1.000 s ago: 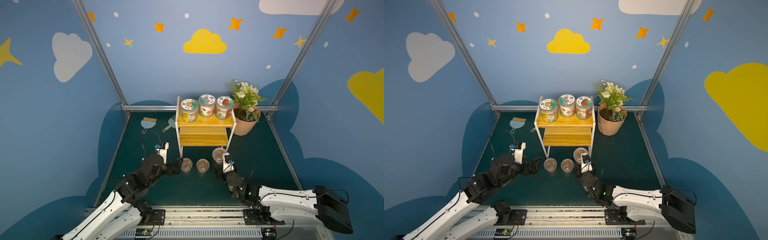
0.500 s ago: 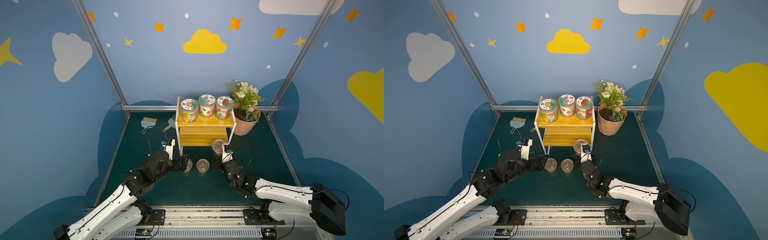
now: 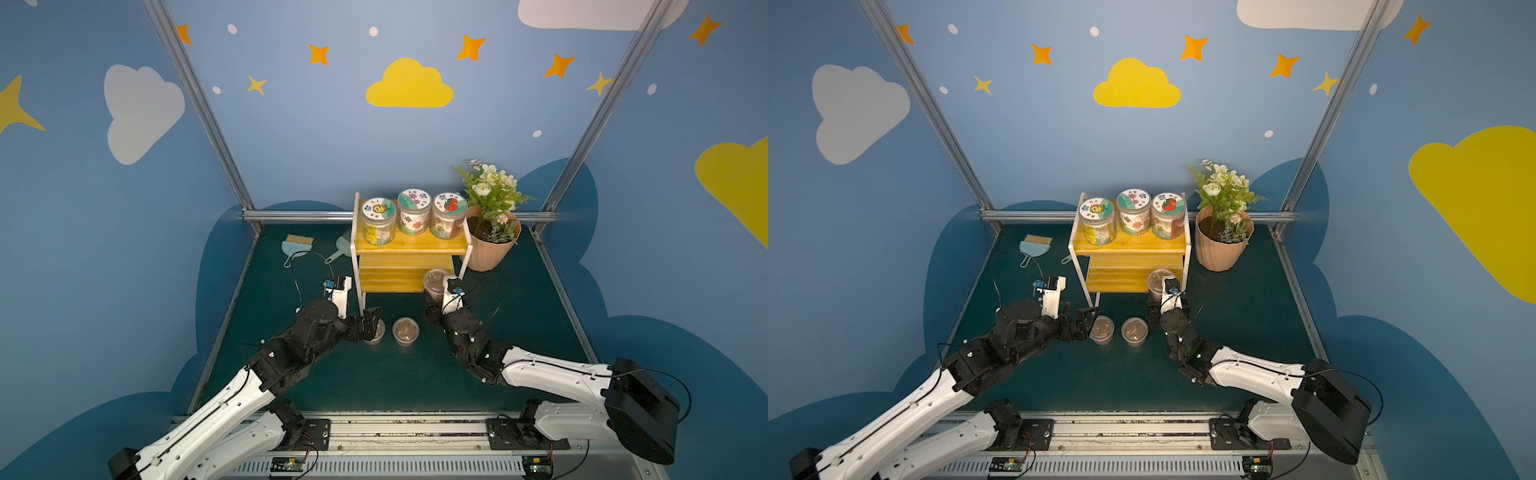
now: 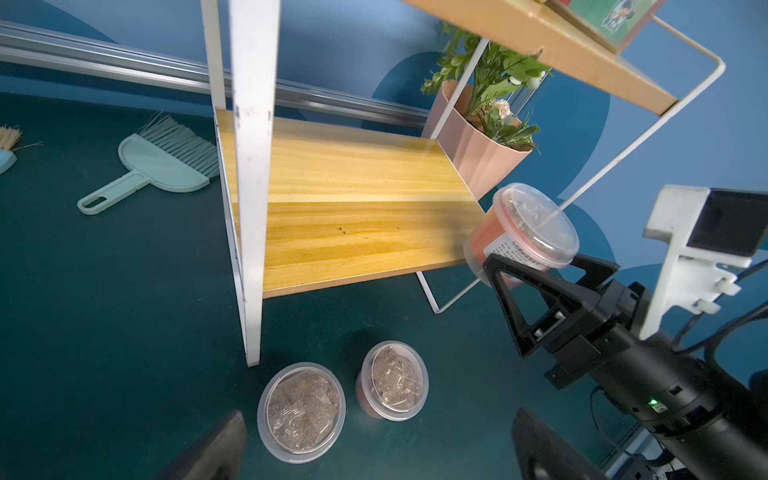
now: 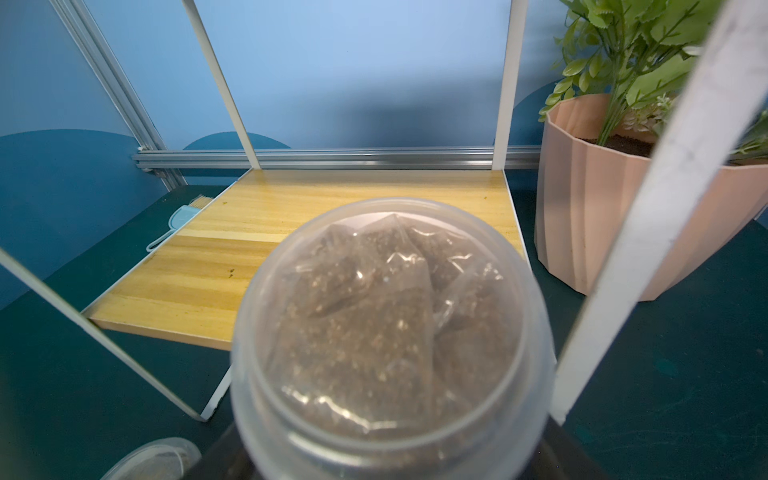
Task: Place the seed container on the shelf
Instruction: Place the seed jar on the shelf.
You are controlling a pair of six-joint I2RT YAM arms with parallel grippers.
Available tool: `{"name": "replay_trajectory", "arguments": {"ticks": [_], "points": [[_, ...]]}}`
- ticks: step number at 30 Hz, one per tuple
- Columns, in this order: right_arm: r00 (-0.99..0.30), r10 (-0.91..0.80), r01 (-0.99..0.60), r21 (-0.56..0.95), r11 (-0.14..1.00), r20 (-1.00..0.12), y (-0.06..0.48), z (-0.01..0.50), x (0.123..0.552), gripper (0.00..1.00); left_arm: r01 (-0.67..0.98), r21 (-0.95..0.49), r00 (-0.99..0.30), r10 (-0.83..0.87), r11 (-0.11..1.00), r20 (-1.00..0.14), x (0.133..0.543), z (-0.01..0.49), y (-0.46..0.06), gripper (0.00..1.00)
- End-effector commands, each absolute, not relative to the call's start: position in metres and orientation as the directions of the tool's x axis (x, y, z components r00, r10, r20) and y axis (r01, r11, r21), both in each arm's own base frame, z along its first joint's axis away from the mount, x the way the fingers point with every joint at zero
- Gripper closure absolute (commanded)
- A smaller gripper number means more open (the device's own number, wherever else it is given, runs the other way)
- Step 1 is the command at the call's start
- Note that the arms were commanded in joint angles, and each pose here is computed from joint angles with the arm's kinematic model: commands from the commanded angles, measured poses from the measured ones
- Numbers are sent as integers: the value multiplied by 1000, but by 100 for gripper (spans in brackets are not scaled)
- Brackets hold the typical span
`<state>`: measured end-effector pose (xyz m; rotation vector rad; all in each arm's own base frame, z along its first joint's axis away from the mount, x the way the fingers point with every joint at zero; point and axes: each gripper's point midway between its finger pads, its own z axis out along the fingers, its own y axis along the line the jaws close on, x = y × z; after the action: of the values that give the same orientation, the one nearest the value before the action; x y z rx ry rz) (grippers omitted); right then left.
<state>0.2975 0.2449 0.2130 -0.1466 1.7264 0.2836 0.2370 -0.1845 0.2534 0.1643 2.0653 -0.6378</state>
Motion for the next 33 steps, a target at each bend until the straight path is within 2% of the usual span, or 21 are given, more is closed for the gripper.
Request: {"name": "replay_trajectory", "arguments": {"ticks": [1,25,30,33], "points": [[-139,138,-261,171,950,-981,251,235,308,62,367,-385,-554,-134,847,-822,236,253,-188,0],[-134,180,-175,202,964,-975,250,226,366,61,354,-368,-576,-109,860,-810,229,237,-181,0],[-131,187,-172,208,963,-974,252,228,372,53,353,-371,-583,-108,859,-805,229,234,-181,0],[-135,200,-170,222,960,-970,253,229,373,36,353,-373,-587,-107,858,-802,228,233,-182,0]]}}
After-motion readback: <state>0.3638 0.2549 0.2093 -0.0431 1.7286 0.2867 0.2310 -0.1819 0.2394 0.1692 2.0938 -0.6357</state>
